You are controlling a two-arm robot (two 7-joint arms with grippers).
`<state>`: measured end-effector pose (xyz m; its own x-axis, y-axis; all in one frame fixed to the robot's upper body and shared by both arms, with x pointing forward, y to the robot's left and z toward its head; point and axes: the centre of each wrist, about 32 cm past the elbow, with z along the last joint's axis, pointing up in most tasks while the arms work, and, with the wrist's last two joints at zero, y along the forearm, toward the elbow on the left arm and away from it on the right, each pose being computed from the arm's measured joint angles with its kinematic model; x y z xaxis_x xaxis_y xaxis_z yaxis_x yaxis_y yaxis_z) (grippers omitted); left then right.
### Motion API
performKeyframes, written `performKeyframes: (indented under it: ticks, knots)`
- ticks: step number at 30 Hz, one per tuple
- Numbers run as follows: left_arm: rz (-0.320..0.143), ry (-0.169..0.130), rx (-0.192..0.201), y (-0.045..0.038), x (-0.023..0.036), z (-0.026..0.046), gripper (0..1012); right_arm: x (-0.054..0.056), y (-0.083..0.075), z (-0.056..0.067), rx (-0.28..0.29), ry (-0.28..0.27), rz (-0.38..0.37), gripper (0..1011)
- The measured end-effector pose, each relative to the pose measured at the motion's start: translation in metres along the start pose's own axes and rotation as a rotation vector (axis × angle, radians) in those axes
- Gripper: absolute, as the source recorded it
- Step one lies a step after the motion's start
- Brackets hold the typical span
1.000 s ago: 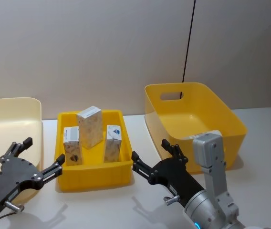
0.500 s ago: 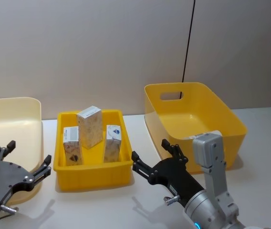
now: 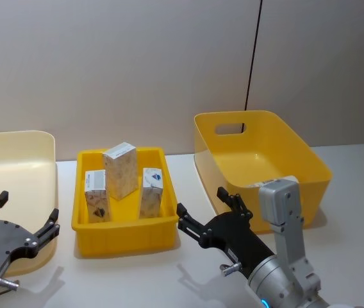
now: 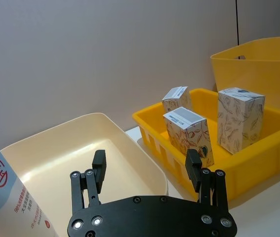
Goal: Bimanual collaborative sorting of washing and personal care products
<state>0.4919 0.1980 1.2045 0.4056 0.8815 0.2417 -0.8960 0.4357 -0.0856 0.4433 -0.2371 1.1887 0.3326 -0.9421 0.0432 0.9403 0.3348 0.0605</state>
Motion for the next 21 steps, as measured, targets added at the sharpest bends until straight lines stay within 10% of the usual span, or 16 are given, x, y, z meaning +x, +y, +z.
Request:
performKeyframes:
  ticks: [21]
  knots:
    - [0.002,-0.001,0.0,0.0001,0.0003,0.0,1003,0.0038,0.0088,0.0009,-0.005,0.003,0.023,1001]
